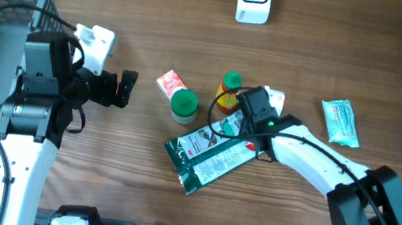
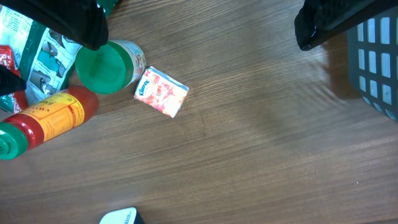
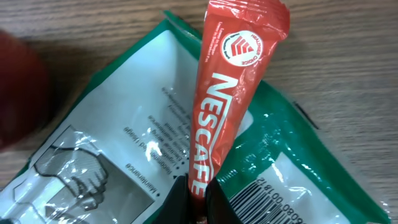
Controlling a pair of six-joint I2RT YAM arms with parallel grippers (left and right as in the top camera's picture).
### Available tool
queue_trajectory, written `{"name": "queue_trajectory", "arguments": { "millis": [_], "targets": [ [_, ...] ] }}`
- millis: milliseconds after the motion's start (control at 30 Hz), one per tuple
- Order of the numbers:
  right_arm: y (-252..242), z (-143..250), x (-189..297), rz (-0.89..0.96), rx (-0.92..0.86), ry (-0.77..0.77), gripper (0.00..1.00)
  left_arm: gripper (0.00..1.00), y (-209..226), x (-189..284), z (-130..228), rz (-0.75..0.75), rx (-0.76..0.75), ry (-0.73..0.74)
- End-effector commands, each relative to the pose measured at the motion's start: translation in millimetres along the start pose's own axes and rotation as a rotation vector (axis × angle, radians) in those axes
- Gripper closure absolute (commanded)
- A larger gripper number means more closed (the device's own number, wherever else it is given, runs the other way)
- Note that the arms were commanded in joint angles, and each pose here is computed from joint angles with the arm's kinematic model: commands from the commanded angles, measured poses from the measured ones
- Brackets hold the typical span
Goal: Scan the item barcode
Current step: 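Close the right gripper on the Nescafé stick and lift it, then carry the Nescafé stick up toward the white scanner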
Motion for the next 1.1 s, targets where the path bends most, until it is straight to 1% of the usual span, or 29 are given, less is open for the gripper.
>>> {"name": "queue_trajectory", "arguments": {
  "millis": [0,133,367,433,533,600,633,667,700,733,867,900,1000,1033,1067],
  "targets": [
    [7.9,3.7,7.3,-0.112,-0.018,0.076,0.96,0.0,-0.2,-2.5,2.2,0.017,0.016,0.005],
    [7.9,-2.1,36.4,-0.269,-0.061,0.111,0.96,0.0,-0.2,-2.5,2.2,0.017,0.016,0.005],
    [2.7,-5.3,112.1,-0.698,-0.133,0.217,0.96,0.0,-0.2,-2.5,2.2,0.017,0.016,0.005],
    [1.4,-2.3,130.4,-0.815,-0.163,0.275,0.96,0.0,-0.2,-2.5,2.2,0.017,0.016,0.005],
    [-0.9,4.6,151.4,-0.943,-0.272,0.42,0.96,0.0,-0.2,-2.5,2.2,0.017,0.016,0.005],
    [1.3,7.5,161.9,-1.023,-0.302,0.501,0.96,0.0,-0.2,-2.5,2.2,0.017,0.016,0.005],
    [3.5,9.4,168.9,-1.073,-0.335,0.572,0.96,0.0,-0.2,-2.5,2.2,0.017,0.016,0.005],
    [4.5,10.5,172.5,-1.091,-0.367,0.622,0.96,0.0,-0.2,-2.5,2.2,0.017,0.016,0.005],
    [6.1,12.8,180.0,-1.105,-0.474,0.757,0.96,0.0,-0.2,-2.5,2.2,0.017,0.016,0.005],
    [6.4,14.2,183.5,-1.109,-0.515,0.818,0.96,0.0,-0.2,-2.5,2.2,0.017,0.016,0.005],
    [7.2,17.2,194.9,-1.142,-0.578,0.975,0.96,0.0,-0.2,-2.5,2.2,0.017,0.016,0.005],
    [7.3,17.8,198.9,-1.146,-0.608,1.037,0.96,0.0,-0.2,-2.5,2.2,0.017,0.016,0.005],
    [7.6,17.0,198.4,-1.137,-0.621,1.04,0.96,0.0,-0.2,-2.5,2.2,0.017,0.016,0.005],
    [8.0,15.8,197.9,-1.147,-0.602,1.015,0.96,0.0,-0.2,-2.5,2.2,0.017,0.016,0.005],
    [9.3,12.2,198.2,-1.189,-0.541,0.952,0.96,0.0,-0.2,-2.5,2.2,0.017,0.016,0.005]
  ]
}}
Point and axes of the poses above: each gripper's point midway between its finger pads, its own x axis back along the fingers, its own y axis along the line the jaws close on, z = x × y, the point moved 7 cm from there along x, back along the fingers
